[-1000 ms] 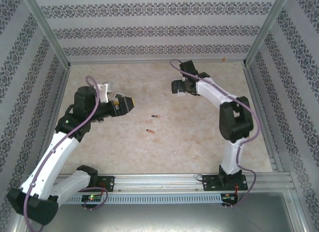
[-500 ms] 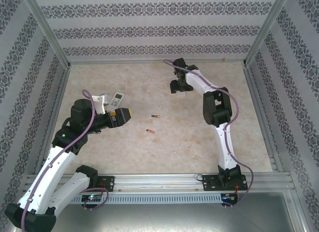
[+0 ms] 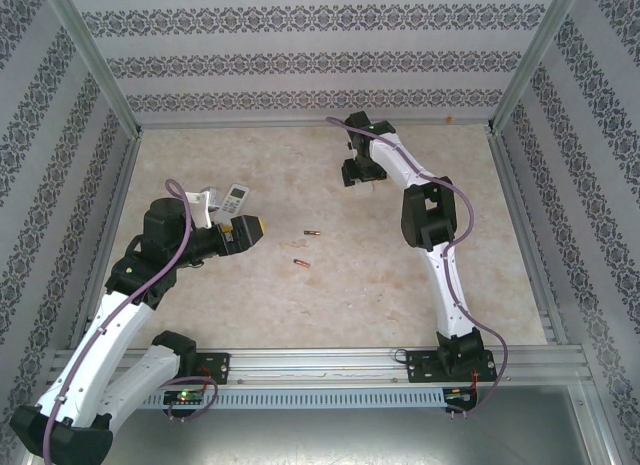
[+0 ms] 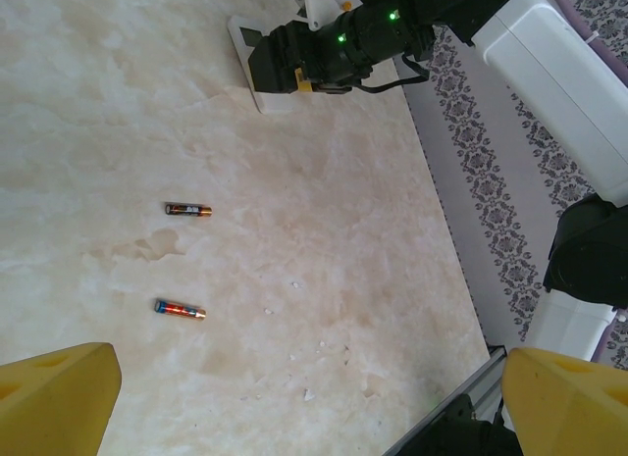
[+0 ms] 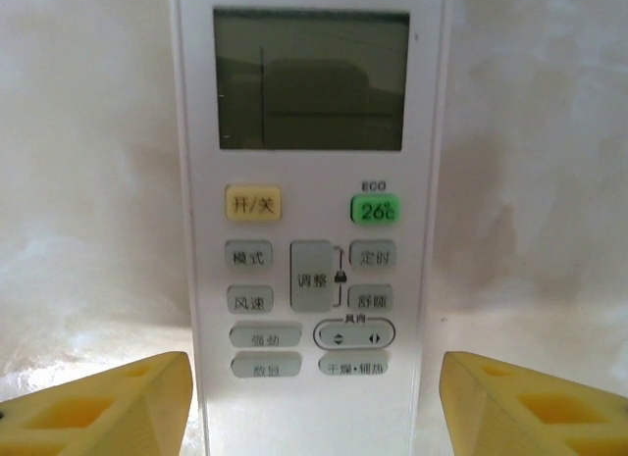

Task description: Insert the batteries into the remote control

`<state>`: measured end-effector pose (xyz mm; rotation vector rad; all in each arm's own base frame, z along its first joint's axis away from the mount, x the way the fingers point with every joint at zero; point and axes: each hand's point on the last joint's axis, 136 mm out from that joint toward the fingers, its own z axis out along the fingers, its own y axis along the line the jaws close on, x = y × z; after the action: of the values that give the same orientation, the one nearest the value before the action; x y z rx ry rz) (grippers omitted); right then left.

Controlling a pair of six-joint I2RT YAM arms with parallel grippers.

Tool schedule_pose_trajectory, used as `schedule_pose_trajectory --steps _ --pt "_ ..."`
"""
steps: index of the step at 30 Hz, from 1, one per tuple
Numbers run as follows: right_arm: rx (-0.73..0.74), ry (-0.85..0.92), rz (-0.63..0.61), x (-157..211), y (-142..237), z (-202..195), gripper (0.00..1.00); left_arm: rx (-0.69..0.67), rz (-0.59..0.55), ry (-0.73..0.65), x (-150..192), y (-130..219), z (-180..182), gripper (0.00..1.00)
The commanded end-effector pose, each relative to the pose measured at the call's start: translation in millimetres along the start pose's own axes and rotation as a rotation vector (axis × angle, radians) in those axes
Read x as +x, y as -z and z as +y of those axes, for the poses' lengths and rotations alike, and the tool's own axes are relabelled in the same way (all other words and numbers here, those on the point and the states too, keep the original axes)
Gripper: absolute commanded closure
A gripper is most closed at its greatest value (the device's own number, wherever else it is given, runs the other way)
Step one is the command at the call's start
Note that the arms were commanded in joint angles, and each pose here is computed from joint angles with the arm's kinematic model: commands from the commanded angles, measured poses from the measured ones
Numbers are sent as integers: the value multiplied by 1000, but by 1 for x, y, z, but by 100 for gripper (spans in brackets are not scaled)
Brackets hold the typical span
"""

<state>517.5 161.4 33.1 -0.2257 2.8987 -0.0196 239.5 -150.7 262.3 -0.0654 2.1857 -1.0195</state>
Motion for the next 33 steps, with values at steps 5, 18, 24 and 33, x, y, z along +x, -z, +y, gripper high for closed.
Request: schedule_pose_trajectory --steps 5,18,24,33 --pt "-22 -24 137 36 -4 -3 34 -9 -24 -3 -1 2 4 0" --pt "-1 4 45 18 22 -5 52 -15 -23 28 4 1 9 0" --pt "-162 79 -159 31 118 43 54 11 65 154 1 -22 5 0" --pt "-388 201 -277 143 200 108 55 174 101 193 -43 -66 -34 16"
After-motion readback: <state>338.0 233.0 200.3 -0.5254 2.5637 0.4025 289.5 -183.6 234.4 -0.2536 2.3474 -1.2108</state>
